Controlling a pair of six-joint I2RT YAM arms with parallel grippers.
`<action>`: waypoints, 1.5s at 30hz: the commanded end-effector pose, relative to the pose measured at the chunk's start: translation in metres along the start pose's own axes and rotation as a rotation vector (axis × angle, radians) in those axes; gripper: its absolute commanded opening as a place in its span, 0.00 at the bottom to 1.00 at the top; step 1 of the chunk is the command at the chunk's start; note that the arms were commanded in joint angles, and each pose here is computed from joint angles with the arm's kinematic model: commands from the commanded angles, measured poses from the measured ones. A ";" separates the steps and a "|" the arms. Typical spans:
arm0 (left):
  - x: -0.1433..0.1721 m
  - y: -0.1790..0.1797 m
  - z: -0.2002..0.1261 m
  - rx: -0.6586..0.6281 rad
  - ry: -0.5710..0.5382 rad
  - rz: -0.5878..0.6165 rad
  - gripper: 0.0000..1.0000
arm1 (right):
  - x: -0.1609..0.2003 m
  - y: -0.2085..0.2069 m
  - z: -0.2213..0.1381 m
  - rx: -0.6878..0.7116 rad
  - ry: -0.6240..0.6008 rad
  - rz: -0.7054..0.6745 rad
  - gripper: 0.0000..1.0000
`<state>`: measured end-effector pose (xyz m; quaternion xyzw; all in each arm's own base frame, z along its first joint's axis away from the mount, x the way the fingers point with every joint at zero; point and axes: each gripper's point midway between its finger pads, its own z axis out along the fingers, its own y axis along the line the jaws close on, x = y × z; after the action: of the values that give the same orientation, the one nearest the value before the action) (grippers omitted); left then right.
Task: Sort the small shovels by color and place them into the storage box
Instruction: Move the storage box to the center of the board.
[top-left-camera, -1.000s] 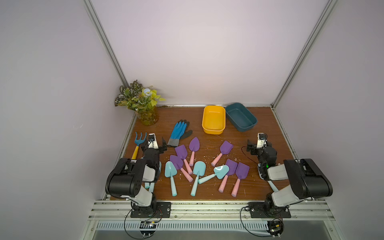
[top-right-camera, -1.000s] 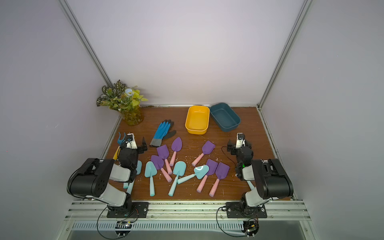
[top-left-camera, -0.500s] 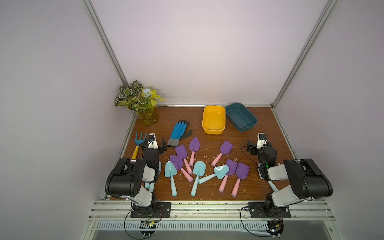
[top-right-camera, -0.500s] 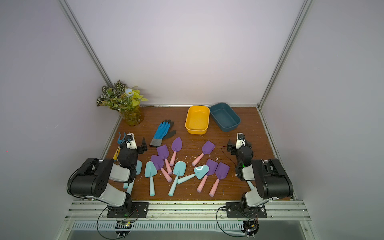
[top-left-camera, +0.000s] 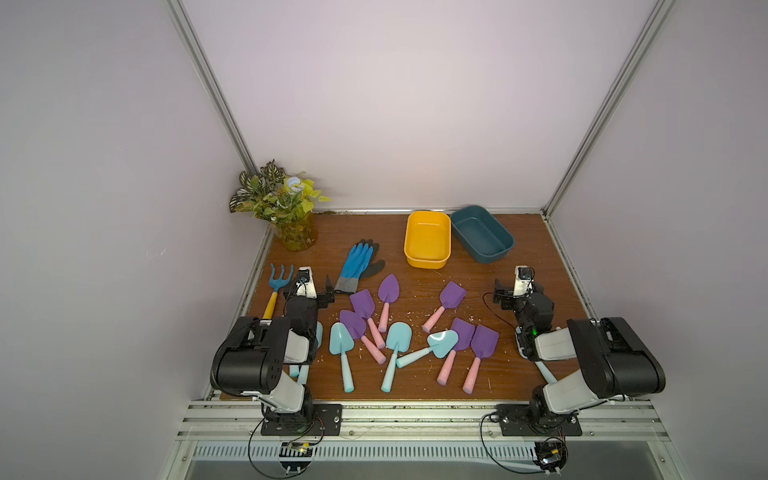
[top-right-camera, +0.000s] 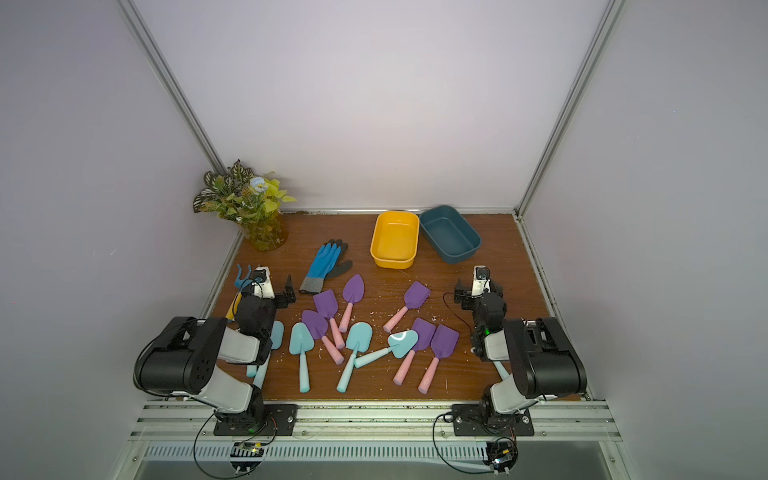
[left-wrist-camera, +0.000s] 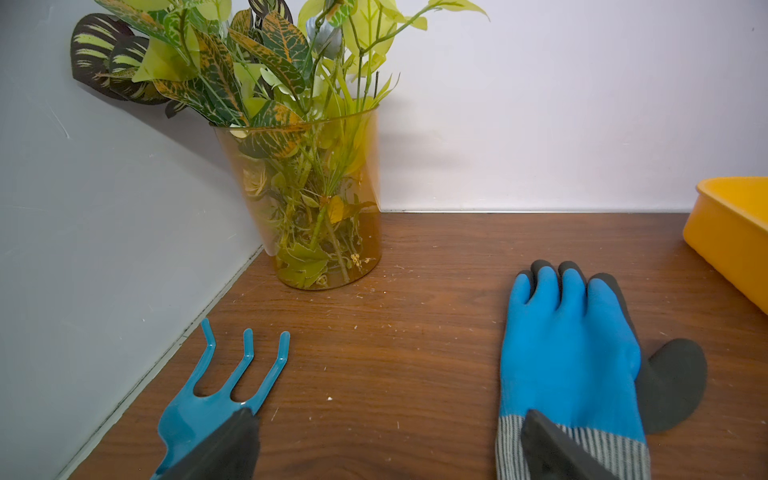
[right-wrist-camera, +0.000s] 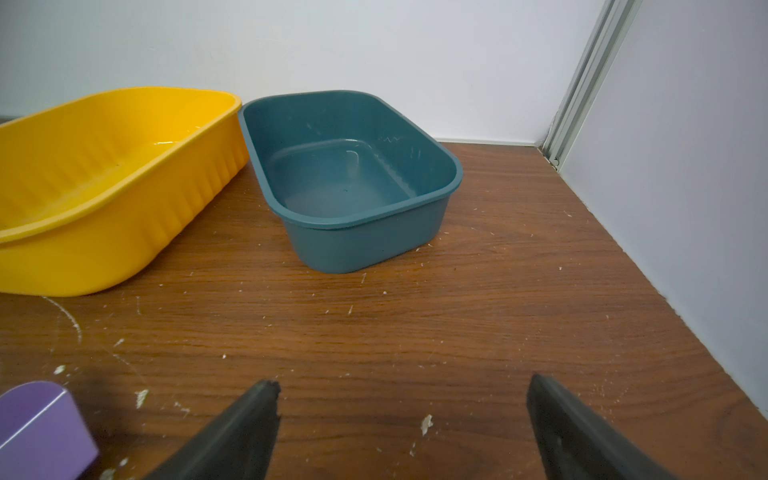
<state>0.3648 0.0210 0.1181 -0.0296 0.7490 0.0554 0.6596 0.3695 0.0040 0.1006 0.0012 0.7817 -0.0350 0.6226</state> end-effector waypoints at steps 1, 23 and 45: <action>-0.007 0.001 0.004 0.005 -0.016 -0.013 0.99 | -0.021 0.000 0.003 -0.007 -0.060 0.013 1.00; -0.098 -0.049 0.014 0.089 0.034 0.089 0.87 | -0.076 0.007 0.032 0.129 0.385 0.174 1.00; -0.137 -0.285 0.158 0.383 0.430 0.019 0.63 | -0.100 0.043 0.056 0.044 0.475 0.160 0.95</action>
<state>0.5801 -0.2306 0.2567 0.0974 0.8343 -0.0744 0.5375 0.4468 0.0498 0.1701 0.0884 0.9055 -0.0004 0.4151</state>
